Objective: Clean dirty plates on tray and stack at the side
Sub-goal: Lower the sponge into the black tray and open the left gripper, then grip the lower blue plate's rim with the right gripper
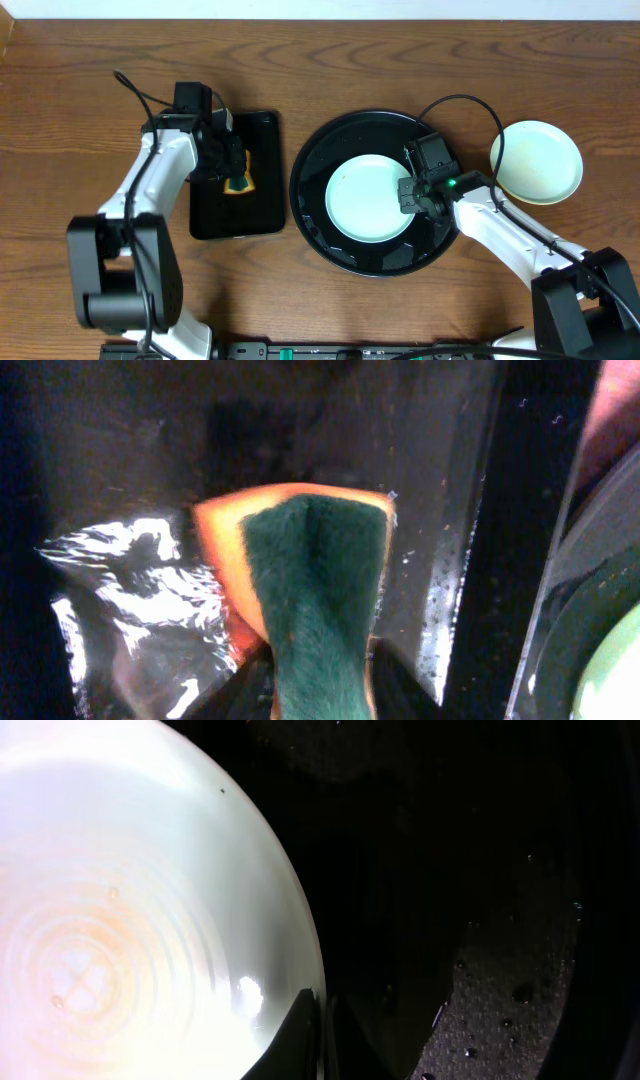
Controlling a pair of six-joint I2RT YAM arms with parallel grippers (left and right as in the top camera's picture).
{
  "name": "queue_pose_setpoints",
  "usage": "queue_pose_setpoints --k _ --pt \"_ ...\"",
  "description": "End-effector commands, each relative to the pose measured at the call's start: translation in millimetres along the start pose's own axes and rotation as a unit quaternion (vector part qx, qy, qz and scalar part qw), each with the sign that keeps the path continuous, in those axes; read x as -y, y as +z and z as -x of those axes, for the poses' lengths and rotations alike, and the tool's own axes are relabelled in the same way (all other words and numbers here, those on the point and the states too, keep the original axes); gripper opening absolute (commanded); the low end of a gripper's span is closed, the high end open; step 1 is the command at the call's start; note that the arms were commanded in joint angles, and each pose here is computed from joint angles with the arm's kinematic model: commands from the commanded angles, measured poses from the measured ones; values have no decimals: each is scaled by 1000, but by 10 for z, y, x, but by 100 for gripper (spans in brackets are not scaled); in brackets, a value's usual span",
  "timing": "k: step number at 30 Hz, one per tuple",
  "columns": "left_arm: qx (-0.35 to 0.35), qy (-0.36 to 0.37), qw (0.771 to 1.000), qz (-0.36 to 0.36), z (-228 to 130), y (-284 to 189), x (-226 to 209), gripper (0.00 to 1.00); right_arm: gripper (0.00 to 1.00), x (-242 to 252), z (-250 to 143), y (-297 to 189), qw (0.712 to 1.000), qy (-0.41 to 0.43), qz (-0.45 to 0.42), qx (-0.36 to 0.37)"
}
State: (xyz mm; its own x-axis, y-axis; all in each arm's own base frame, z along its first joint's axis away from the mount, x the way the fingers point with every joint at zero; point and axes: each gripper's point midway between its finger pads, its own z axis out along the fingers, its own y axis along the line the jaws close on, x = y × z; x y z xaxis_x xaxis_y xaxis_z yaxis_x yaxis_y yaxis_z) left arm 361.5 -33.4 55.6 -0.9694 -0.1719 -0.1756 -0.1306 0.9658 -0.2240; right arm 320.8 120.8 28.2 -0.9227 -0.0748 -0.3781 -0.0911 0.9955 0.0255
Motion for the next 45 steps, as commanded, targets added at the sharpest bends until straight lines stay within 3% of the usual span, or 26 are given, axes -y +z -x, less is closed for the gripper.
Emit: queue_pose_setpoints --k 1,3,7,27,39,45 --pt "0 6 999 41 -39 -29 -109 57 1 39 29 2 1000 2 -15 7" --pt "-9 5 999 43 -80 -29 -116 64 1 39 31 2 1000 2 -15 8" --pt "-12 4 999 43 -95 -30 -119 69 1 38 32 2 1000 2 -15 8" --pt "-42 37 998 40 -283 8 112 69 1 7 64 35 1000 2 -8 15" --pt "-45 40 997 40 -300 10 129 69 7 65 -173 165 1000 17 -11 2" --pt "-45 40 997 40 -299 10 129 69 13 -69 -272 229 999 19 33 -3"
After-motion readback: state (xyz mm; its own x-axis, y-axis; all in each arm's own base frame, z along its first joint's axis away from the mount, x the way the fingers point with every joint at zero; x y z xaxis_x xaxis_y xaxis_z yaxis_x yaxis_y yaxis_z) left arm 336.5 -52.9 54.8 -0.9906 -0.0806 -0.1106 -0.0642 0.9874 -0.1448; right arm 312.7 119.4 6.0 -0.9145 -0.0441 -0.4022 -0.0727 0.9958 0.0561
